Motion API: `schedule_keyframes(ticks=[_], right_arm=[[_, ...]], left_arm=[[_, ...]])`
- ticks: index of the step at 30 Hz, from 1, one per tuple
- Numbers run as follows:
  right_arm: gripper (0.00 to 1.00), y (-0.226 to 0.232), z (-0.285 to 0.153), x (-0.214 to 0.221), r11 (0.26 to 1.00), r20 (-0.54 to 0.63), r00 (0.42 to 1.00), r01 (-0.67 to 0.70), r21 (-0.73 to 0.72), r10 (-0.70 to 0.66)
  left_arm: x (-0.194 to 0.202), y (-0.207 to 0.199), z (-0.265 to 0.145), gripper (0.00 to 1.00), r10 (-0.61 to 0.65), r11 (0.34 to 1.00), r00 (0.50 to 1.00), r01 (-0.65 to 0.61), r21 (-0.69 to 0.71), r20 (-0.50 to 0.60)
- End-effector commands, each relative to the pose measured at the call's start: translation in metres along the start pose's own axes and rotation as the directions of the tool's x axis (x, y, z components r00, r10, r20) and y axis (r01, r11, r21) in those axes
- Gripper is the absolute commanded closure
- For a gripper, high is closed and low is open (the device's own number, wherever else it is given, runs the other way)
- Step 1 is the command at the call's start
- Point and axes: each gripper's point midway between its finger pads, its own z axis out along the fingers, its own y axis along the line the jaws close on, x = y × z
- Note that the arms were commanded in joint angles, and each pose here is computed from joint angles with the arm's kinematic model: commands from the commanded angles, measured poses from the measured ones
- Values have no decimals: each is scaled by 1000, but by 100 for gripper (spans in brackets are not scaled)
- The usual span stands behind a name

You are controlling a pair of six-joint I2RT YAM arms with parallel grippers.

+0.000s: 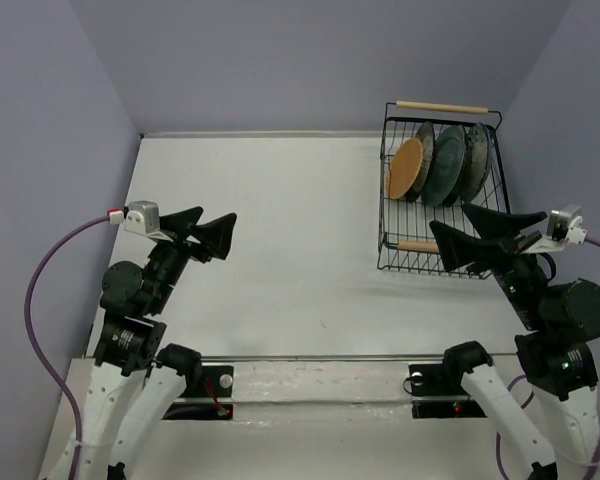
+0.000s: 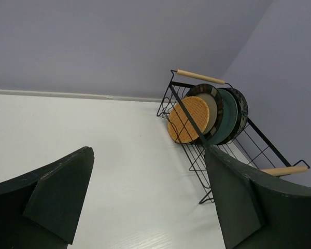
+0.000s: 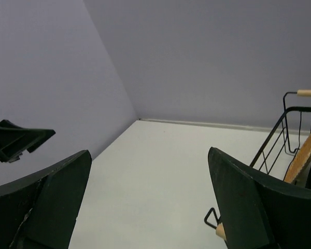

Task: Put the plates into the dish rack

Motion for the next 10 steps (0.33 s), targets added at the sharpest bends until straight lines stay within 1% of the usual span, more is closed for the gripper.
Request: schedule_keyframes(ticks=[1, 5, 10], right_arm=[[0, -13, -15, 48, 994, -86, 991, -97, 38, 100], [0, -18, -18, 67, 991, -125, 984, -124, 53, 130], [0, -17, -16, 62, 991, -120, 984, -126, 54, 132]], left_arm=[[-15, -9, 0, 1, 25, 998, 998, -28, 47, 64], [-12, -8, 1, 1, 40, 998, 998, -43, 48, 57], [-6, -6, 5, 1, 39, 998, 999, -40, 48, 36]])
